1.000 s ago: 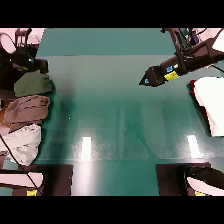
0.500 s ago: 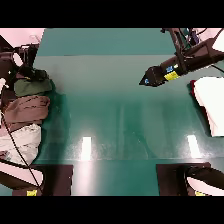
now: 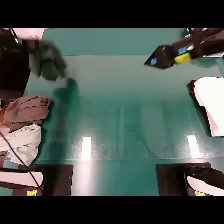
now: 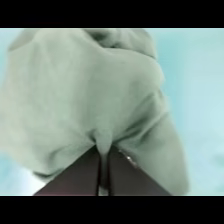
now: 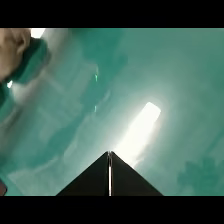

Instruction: Fold the shirts.

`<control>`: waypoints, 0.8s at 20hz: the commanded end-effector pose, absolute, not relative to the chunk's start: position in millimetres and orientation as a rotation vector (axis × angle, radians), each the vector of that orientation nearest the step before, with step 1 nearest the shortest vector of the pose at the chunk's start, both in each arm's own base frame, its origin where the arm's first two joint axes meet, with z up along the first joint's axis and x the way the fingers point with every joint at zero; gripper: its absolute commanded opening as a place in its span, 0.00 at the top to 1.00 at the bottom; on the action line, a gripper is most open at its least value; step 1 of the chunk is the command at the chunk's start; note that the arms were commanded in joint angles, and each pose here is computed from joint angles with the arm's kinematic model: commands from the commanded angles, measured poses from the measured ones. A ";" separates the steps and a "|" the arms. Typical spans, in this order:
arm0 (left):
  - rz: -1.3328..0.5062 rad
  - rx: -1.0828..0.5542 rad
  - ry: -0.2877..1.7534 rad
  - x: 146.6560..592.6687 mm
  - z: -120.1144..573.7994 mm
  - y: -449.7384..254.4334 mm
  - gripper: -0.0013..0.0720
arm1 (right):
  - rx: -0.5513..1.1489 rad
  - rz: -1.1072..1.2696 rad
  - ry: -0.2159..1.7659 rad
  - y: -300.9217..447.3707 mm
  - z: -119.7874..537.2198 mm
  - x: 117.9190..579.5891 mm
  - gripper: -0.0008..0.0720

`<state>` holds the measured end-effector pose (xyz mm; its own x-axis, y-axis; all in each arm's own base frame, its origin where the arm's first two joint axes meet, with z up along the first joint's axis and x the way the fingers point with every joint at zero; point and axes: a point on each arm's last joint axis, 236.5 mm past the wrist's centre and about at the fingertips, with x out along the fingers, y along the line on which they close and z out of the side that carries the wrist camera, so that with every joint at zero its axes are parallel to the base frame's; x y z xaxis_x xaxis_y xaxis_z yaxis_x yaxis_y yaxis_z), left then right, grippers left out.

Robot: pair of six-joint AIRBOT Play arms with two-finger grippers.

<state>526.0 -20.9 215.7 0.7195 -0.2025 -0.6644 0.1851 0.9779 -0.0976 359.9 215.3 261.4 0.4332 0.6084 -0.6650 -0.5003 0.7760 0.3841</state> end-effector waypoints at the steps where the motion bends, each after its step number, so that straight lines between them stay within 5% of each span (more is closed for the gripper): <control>1: -0.668 0.011 0.458 441.4 347.5 -141.5 0.94 | 0.154 0.628 0.742 184.0 311.0 375.6 0.95; 4: -0.902 0.080 0.432 373.1 368.9 -210.6 0.94 | 0.175 0.556 0.670 152.0 334.9 386.2 0.95; 7: -1.017 0.129 0.497 351.9 338.3 -260.4 0.94 | 0.175 0.535 0.669 138.3 341.7 382.0 0.95; 14: -1.085 0.129 0.995 347.2 135.3 -309.4 0.94 | 0.144 0.569 0.760 146.4 325.4 364.6 0.95; 15: -1.071 0.128 1.047 348.9 115.3 -305.8 0.78 | 0.141 0.571 0.774 147.6 321.4 363.6 0.95; 16: -1.047 0.128 1.093 350.5 101.4 -301.1 0.48 | 0.143 0.573 0.789 148.0 317.0 363.1 0.95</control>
<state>357.3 -302.1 160.2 0.1560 -0.6912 -0.7057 0.7932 0.5134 -0.3275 368.0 146.4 326.3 0.5923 0.5358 -0.6018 -0.4323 0.8416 0.3238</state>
